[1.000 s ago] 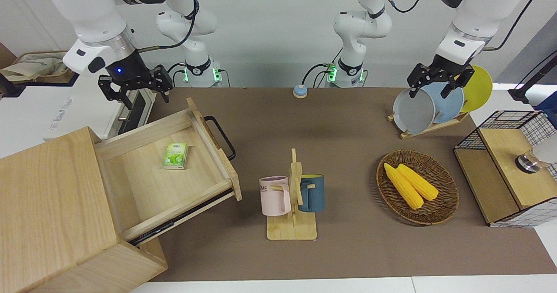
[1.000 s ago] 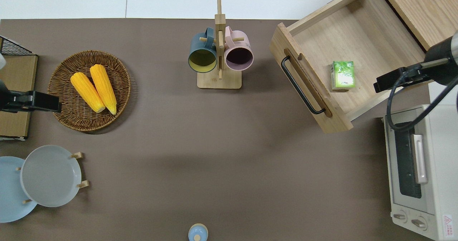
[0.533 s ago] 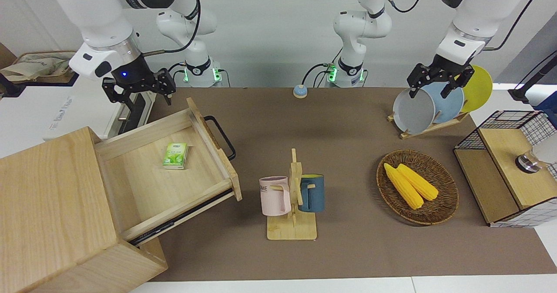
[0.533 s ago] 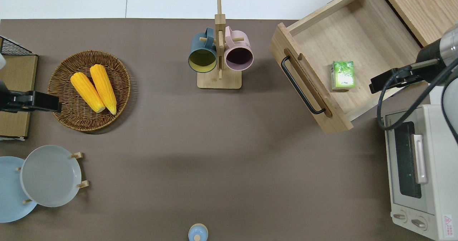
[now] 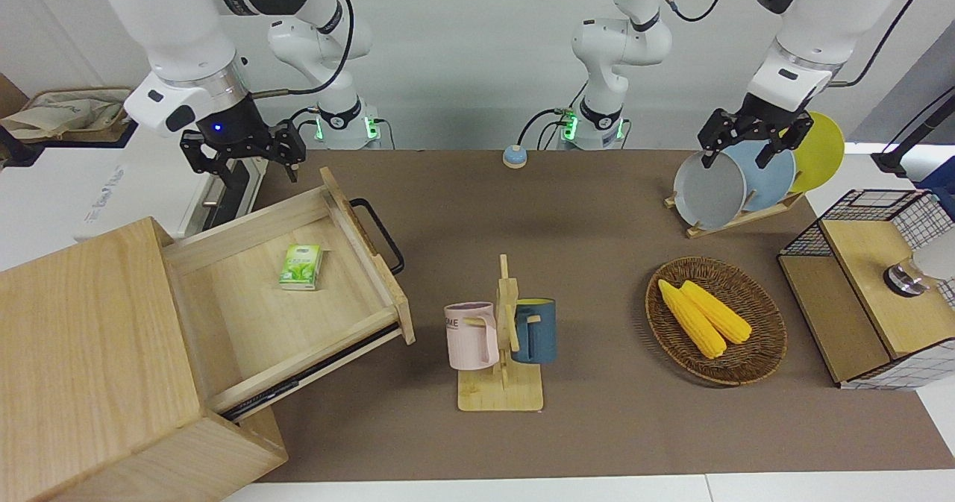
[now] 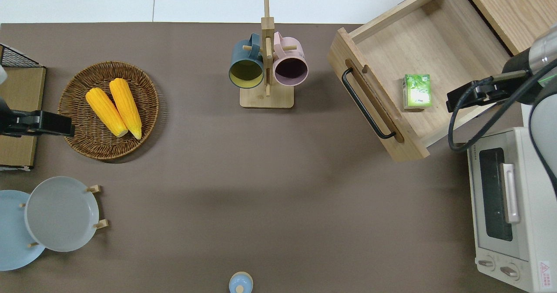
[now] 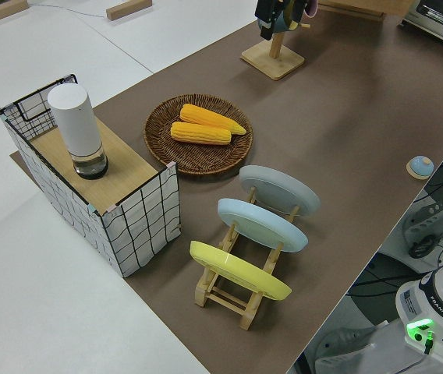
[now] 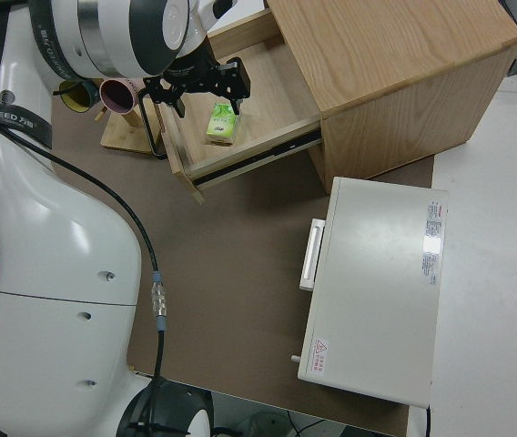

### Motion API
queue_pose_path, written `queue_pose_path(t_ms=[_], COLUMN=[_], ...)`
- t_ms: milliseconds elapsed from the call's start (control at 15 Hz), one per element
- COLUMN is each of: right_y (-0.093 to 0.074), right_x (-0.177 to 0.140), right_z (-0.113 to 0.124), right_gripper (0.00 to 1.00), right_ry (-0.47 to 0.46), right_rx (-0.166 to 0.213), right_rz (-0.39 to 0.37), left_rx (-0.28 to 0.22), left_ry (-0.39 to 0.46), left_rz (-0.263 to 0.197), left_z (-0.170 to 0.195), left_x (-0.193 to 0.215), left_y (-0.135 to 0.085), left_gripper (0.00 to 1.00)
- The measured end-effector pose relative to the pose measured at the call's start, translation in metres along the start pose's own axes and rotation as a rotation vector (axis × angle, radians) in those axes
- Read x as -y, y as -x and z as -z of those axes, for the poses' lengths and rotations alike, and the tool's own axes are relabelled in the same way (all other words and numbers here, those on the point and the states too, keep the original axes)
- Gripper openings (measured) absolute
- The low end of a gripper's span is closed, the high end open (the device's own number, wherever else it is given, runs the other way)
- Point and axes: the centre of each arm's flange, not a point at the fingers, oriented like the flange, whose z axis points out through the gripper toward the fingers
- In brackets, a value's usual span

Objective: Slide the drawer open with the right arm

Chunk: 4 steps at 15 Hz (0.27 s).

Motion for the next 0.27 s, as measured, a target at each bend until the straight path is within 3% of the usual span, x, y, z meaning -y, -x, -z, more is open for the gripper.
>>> queue_pose_path(t_ms=[267], right_y=[-0.0004], right_x=[0.0043], right_z=[-0.002], right_gripper=[0.99], right_ry=[0.015], right_rx=[0.005], right_rz=[0.006], left_rx=[0.0], left_ry=[0.0], left_rz=[0.0], left_z=[0.0], left_x=[0.0], left_y=[0.0], left_gripper=[0.99])
